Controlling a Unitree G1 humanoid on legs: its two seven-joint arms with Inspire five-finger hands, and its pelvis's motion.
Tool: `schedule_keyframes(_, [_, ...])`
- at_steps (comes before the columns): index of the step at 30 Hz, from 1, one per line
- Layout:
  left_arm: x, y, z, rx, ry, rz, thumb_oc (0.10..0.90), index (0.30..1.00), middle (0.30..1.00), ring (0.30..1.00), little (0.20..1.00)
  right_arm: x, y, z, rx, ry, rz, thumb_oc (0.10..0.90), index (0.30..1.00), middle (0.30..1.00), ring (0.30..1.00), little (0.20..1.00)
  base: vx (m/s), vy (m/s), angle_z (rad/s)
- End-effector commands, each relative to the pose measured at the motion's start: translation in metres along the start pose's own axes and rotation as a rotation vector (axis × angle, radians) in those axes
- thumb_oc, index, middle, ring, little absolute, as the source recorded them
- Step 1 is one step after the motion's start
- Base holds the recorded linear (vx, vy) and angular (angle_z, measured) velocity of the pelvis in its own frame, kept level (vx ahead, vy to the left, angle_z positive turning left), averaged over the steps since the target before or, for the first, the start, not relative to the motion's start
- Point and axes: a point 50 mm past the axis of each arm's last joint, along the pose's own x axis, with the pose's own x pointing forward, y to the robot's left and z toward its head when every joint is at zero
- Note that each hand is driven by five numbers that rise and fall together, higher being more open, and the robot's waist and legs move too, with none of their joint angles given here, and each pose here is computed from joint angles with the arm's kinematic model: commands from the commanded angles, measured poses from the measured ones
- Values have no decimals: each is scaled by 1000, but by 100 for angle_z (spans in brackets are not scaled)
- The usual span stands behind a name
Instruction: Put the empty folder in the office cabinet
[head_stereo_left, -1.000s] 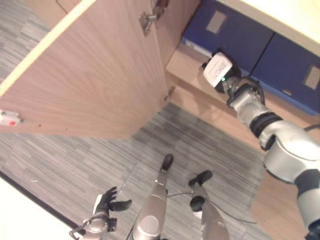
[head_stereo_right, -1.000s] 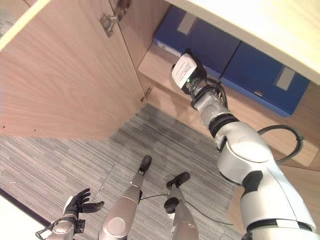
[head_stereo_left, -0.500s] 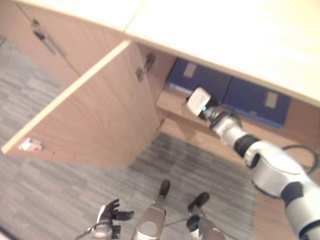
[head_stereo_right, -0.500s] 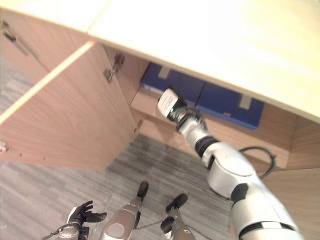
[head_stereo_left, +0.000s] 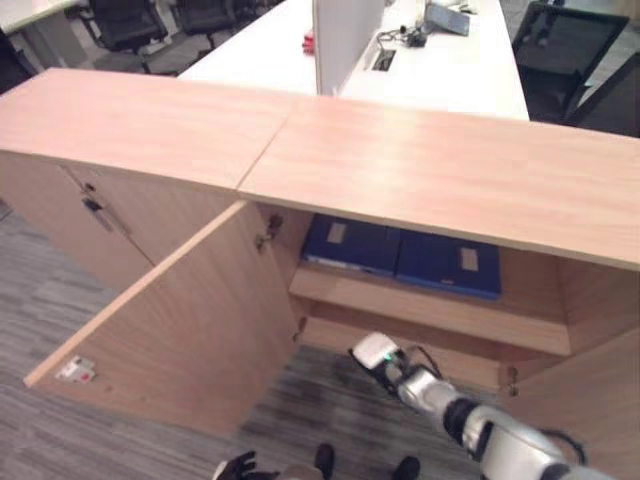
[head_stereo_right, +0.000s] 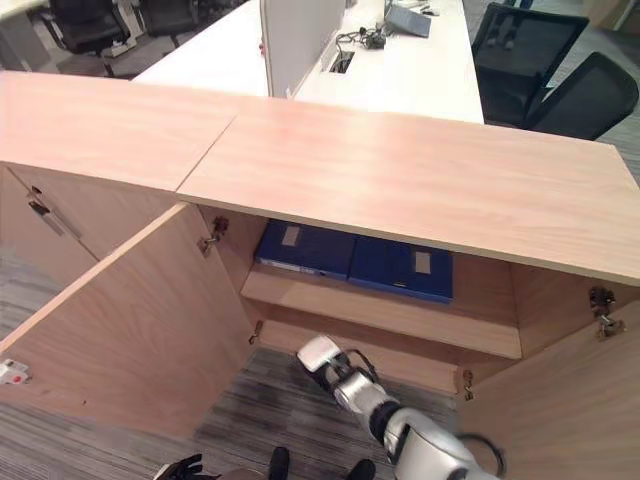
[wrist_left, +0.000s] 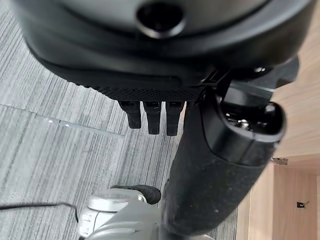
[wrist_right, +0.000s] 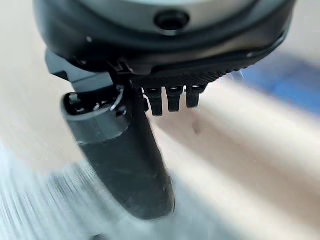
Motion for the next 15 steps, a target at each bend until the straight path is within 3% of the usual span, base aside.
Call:
schedule_keyframes(1, [-3, 21, -20, 18, 79, 73, 800, 900, 900, 900, 900, 4, -11, -11, 346, 126, -48, 800, 900, 900, 900, 900, 73, -152, 20])
schedule_keyframes(3, [-3, 20, -23, -30, 88, 77, 800, 900, 900, 900, 900, 1, 2, -14, 418, 162, -20, 800, 900, 900, 900, 900, 80, -140, 24])
schedule_keyframes(6, [-6, 14, -33, -164, 108, 68, 800, 900, 900, 900, 900, -18, 62, -22, 697, 315, 91, 800, 900, 900, 900, 900, 78, -234, 40])
schedule_keyframes(15, [-5, -3, -25, -216, 84, -5, 800, 900, 900, 900, 900, -61, 131, -52, 965, 629, 240, 800, 900, 900, 900, 900, 26, -112, 48])
